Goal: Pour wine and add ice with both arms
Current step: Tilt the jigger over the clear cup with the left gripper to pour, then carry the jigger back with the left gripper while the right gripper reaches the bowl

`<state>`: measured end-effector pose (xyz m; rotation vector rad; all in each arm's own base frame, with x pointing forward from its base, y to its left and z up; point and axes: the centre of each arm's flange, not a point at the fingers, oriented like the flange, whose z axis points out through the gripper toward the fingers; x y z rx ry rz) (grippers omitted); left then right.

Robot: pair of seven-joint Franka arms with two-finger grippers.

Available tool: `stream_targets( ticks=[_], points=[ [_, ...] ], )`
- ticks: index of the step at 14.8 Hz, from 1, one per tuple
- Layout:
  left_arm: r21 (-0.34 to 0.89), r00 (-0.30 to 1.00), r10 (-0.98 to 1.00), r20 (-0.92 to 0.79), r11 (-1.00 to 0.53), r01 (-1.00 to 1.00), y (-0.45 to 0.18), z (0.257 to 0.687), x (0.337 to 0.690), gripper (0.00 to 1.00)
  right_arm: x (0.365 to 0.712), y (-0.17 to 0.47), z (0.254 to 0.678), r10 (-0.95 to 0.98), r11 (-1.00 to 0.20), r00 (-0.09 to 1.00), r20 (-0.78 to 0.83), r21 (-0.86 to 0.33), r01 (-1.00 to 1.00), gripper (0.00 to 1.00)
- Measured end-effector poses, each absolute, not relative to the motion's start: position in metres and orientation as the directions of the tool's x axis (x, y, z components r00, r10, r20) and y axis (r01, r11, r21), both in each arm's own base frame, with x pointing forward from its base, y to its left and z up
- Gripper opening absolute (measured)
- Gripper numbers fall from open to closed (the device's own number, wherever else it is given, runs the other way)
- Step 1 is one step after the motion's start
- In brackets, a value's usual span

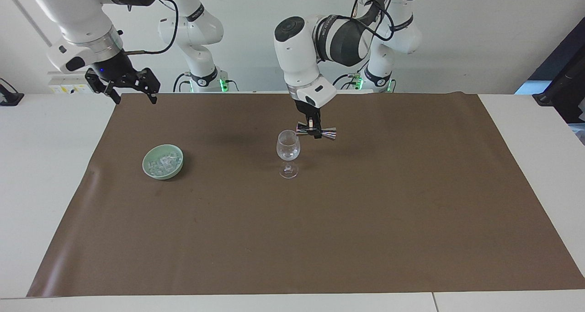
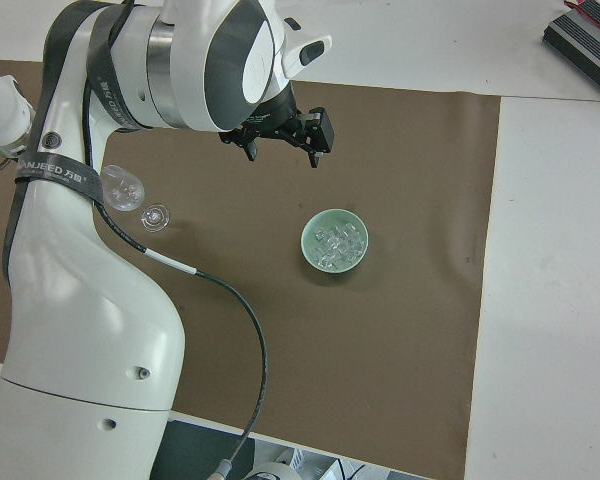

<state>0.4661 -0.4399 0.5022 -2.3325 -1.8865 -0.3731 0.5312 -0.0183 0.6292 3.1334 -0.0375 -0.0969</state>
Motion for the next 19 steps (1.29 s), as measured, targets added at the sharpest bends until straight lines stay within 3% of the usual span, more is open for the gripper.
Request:
stream_targets(
  ticks=[5, 10, 19],
  points=[
    [0.136, 0.134, 0.935, 0.329, -0.187, 0.973, -0.462, 0.495, 0.465, 0.22, 0.531, -0.018, 0.629, -0.024, -1.000, 0.998, -0.062, 0.007, -0.024, 1.00],
    [0.127, 0.128, 0.923, 0.362, -0.185, 0.974, -0.467, 0.490, 0.464, 0.22, 0.531, -0.018, 0.629, -0.024, -1.000, 0.998, -0.062, 0.007, -0.024, 1.00],
    [0.104, 0.109, 0.955, 0.276, -0.143, 0.984, -0.465, 0.518, 0.461, 0.22, 0.531, -0.018, 0.629, -0.024, -1.000, 0.998, -0.062, 0.007, -0.024, 1.00]
  ],
)
